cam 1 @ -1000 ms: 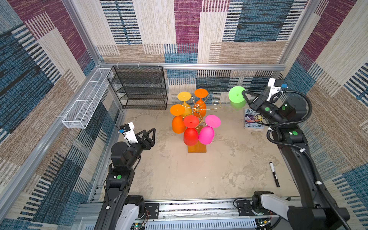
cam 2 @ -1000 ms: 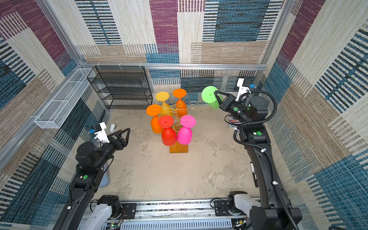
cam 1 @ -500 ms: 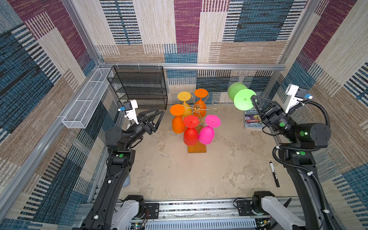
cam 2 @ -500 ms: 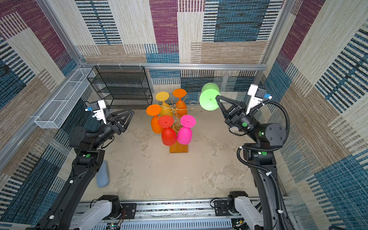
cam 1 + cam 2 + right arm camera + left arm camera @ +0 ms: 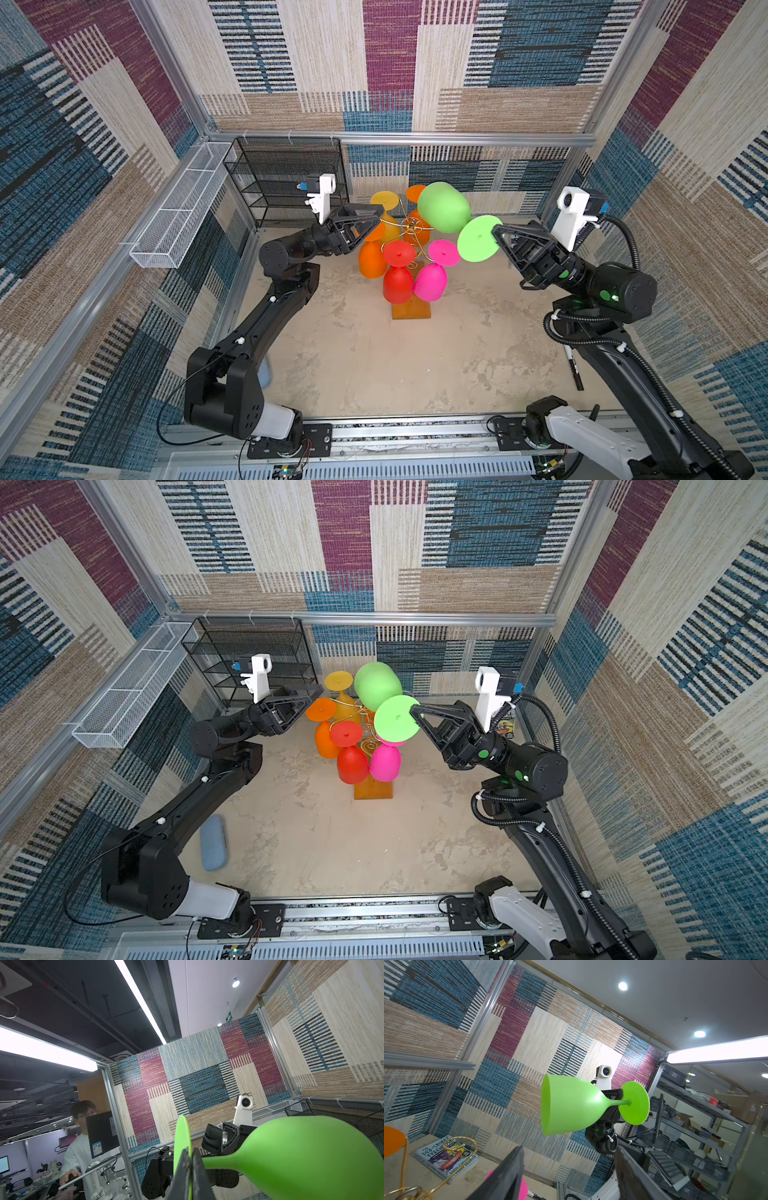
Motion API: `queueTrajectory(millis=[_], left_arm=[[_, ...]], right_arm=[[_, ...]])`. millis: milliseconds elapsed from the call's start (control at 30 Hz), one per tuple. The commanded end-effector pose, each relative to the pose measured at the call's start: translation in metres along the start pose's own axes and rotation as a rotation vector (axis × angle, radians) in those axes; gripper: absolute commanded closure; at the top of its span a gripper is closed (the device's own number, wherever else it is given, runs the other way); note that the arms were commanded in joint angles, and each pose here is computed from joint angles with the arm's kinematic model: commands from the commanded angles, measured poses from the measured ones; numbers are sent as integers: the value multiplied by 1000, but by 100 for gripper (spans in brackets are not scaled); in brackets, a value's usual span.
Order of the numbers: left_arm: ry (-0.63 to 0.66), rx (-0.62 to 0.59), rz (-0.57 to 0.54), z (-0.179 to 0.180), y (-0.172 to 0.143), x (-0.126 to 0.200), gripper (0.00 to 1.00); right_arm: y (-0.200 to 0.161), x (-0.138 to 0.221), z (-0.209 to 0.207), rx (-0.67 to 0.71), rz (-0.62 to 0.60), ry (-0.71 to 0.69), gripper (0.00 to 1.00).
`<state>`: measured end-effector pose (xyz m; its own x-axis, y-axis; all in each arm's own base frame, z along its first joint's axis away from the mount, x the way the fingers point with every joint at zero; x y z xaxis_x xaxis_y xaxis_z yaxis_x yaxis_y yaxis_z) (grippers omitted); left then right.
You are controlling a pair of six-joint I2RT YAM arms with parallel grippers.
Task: Take the wine glass off the wine glass rack
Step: Place the wine glass at the bottom-center of the table.
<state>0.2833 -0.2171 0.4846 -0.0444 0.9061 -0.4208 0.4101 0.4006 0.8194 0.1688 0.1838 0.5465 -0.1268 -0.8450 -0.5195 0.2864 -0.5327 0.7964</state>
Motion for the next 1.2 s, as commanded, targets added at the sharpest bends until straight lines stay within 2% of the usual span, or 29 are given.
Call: queueTrajectory(millis=[0, 300, 633, 1167], left_arm=[[-42, -24, 26, -4, -6, -4, 29], [-37, 10, 33, 13, -19, -8, 28], [-79, 13, 60, 1, -32, -19, 29], [-109, -28, 43, -27, -34, -19, 69]], right_arm=[[-2, -3, 11, 19, -37, 83, 100], [-13, -13, 6, -13, -20, 109, 100], [-23, -17, -10, -51, -16, 104, 100], [-26, -18, -27, -65, -15, 35, 100]])
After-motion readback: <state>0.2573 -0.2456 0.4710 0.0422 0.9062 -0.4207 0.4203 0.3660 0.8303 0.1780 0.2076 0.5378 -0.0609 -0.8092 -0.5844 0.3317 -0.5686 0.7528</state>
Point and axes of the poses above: each gripper's point midway between its finger pads, its own x axis back along the fingers, its own z axis along the line the jaws close on, y = z × x, the point moved 2 cm from there along x, back along the fingers
